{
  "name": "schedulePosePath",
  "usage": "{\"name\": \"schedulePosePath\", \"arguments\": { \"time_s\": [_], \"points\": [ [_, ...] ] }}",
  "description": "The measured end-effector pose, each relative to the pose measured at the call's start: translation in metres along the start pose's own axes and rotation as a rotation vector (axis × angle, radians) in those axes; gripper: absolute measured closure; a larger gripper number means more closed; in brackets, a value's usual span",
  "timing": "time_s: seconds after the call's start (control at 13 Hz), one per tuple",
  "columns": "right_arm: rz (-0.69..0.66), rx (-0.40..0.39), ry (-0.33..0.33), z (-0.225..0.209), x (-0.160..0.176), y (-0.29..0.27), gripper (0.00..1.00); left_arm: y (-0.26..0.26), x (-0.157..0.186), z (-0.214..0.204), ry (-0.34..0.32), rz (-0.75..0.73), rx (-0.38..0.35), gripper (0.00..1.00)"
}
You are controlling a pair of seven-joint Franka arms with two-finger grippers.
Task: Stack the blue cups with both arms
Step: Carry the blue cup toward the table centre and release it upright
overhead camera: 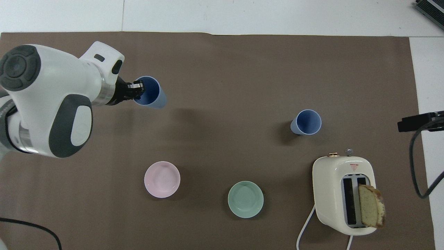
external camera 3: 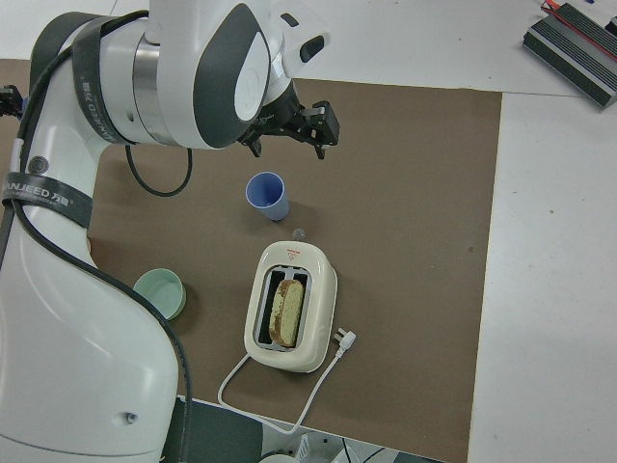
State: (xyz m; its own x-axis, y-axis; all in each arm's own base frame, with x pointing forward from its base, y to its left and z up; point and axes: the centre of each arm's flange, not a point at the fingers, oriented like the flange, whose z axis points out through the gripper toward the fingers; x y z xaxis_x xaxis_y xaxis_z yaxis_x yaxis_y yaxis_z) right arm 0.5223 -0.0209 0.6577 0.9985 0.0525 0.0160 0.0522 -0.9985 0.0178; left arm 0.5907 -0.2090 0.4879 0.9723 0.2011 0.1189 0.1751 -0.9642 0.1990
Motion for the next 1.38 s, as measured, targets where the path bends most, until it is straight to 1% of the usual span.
{"name": "schedulePosePath", "arguments": {
  "time_s": [0.31,0.62,0.77,0.92,1.38],
  "points": [
    [0.0,0.0,0.0,0.0,0.0,0.0,0.0,0.053,-0.034,0.029,-0.013,0.033,-0.016,0.96],
    [0.0,0.0,0.0,0.0,0.0,0.0,0.0,0.088,-0.063,0.071,-0.036,0.083,-0.018,0.96],
    [0.0,0.0,0.0,0.0,0.0,0.0,0.0,0.103,-0.08,0.094,-0.039,0.098,-0.006,0.96],
    [0.0,0.0,0.0,0.0,0.0,0.0,0.0,0.107,-0.09,0.109,-0.044,0.113,0.012,0.96],
    [0.0,0.0,0.0,0.0,0.0,0.0,0.0,0.099,-0.096,0.128,-0.045,0.125,0.034,0.96]
  ]
}}
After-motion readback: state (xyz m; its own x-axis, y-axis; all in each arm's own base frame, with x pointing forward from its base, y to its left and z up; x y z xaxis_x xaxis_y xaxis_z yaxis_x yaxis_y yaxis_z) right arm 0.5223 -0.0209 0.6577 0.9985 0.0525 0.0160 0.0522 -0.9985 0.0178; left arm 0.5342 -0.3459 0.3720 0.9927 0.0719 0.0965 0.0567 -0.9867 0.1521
